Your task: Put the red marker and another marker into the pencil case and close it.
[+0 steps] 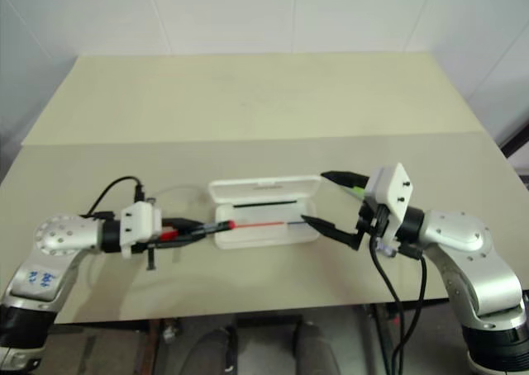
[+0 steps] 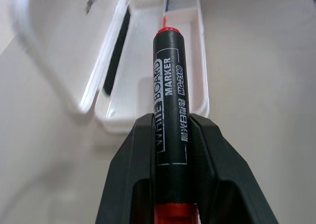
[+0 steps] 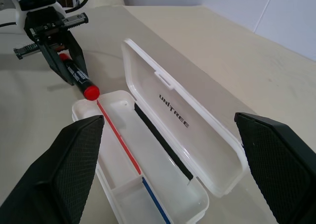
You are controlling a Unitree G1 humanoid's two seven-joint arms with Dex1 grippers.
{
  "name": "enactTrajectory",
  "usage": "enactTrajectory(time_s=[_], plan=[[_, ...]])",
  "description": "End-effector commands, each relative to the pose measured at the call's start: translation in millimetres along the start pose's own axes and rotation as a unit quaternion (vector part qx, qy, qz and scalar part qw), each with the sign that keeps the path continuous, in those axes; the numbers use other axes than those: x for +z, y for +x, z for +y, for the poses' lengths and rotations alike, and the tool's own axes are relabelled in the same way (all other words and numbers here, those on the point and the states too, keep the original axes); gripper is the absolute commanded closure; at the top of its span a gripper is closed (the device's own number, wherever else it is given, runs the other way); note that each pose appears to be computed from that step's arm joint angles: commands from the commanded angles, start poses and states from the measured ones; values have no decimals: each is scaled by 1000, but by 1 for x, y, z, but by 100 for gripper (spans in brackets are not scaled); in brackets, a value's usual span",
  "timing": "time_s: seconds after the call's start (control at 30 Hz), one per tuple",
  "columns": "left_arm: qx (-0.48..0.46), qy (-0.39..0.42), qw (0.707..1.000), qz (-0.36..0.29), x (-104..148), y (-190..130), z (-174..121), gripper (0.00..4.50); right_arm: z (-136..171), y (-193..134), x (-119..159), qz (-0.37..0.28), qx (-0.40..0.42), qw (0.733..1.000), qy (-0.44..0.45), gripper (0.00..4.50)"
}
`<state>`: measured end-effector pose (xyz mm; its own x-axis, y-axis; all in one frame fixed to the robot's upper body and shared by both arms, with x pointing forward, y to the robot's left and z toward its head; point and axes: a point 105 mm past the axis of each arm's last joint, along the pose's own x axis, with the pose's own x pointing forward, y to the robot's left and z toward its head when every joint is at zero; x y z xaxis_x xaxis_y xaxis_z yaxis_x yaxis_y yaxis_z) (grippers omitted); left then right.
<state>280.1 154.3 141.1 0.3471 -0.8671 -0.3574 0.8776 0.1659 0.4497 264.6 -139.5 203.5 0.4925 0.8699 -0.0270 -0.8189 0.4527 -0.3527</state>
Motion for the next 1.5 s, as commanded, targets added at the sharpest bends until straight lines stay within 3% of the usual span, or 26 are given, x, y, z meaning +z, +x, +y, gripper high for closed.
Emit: enactTrajectory(time_s=[0.03, 0.73, 1.5], plan=[[-3, 10, 1000, -4, 5, 11, 6, 388, 0, -4, 15, -15, -14, 999, -28, 0], [3, 62, 998, -7, 20, 72, 17, 388, 1, -5, 19, -20, -39, 999, -32, 0], [18, 81, 996, -10, 30, 93, 24, 388, 3, -5, 19, -24, -39, 998, -31, 0]])
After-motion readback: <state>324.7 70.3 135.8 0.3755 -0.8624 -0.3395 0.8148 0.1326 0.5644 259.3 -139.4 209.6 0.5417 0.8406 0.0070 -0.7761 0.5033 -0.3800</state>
